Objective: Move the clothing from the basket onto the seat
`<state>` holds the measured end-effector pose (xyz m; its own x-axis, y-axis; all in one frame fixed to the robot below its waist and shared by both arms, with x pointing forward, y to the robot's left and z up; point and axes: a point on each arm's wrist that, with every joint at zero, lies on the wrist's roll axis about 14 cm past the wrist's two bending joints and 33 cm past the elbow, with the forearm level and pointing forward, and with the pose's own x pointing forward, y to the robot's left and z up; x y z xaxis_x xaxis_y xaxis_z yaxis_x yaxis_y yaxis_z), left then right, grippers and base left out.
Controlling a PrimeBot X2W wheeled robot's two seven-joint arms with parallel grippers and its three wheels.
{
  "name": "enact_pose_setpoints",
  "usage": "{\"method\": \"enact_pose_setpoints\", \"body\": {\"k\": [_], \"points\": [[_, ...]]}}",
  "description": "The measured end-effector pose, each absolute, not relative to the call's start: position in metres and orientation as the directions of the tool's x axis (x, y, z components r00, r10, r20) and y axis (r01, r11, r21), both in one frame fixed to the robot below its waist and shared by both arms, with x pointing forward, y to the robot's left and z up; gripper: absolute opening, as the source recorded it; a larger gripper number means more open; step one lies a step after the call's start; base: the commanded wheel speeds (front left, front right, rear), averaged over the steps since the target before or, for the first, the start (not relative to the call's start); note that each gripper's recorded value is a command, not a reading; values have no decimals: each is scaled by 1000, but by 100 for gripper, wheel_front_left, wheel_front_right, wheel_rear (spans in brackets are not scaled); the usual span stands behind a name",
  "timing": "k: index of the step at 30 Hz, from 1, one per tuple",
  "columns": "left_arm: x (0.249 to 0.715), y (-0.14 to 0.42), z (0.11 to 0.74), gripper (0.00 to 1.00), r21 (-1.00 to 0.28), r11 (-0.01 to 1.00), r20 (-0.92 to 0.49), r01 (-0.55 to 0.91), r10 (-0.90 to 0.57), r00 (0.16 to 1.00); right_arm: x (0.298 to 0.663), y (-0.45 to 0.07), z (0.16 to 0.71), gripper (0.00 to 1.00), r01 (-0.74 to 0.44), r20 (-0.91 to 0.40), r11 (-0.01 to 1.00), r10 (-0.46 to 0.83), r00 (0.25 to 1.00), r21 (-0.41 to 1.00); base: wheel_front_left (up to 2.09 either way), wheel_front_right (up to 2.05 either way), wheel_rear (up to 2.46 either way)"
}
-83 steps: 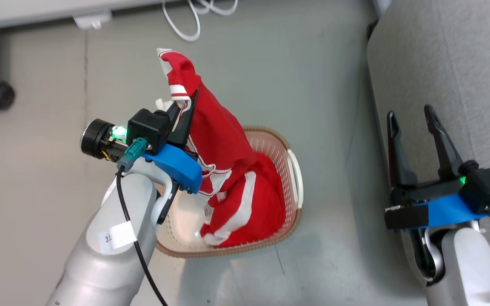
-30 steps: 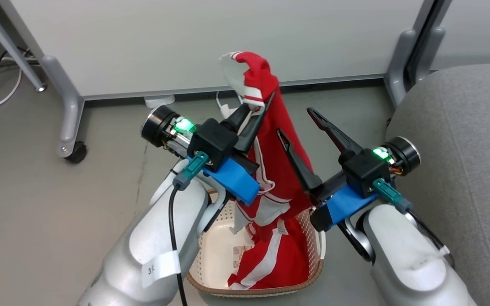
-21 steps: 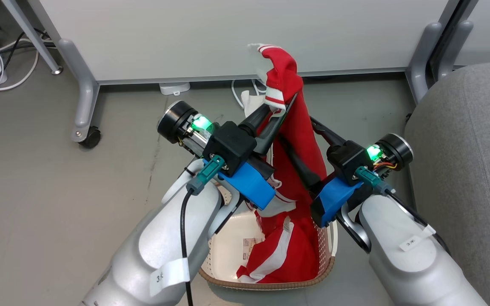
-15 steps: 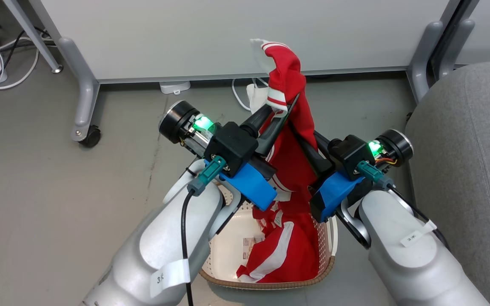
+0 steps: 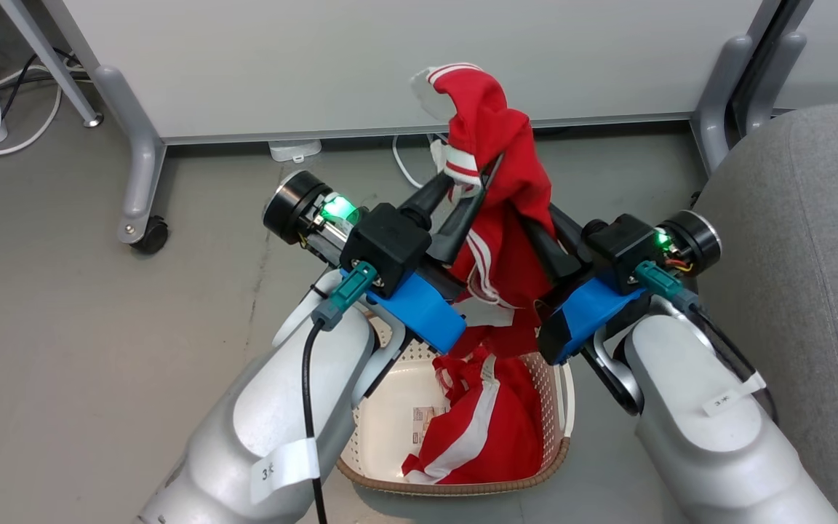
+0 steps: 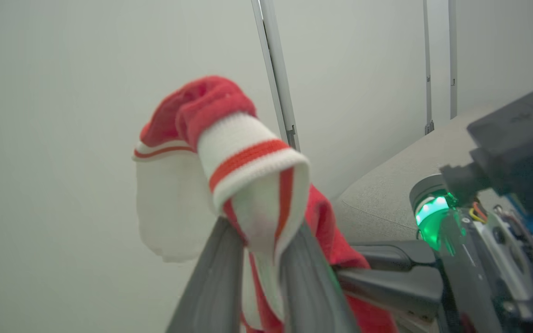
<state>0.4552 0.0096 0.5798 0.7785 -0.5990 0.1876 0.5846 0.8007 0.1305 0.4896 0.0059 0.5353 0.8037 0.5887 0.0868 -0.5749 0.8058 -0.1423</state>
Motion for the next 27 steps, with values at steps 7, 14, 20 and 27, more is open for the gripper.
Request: {"method": "enact_pose_setpoints", "body": {"k": [7, 14, 20, 27], "points": [[457, 5, 566, 100, 112, 797, 165, 594, -604, 780, 503, -21, 545, 0, -500, 131, 861, 509, 851, -97, 0, 0, 0], [454, -11, 543, 100, 76, 771, 124, 633, -637, 761, 516, -85, 550, 0, -340, 164, 939, 344, 924, -54, 0, 0, 0], [449, -35, 523, 100, 47, 726, 90, 686, -687, 721, 512, -151, 553, 0, -176, 187, 983, 182, 966, -44, 0, 0, 0], [439, -70, 512, 100, 26, 648, 85, 761, -760, 644, 486, -227, 559, 0, 19, 209, 998, -7, 978, -56, 0, 0, 0]]}}
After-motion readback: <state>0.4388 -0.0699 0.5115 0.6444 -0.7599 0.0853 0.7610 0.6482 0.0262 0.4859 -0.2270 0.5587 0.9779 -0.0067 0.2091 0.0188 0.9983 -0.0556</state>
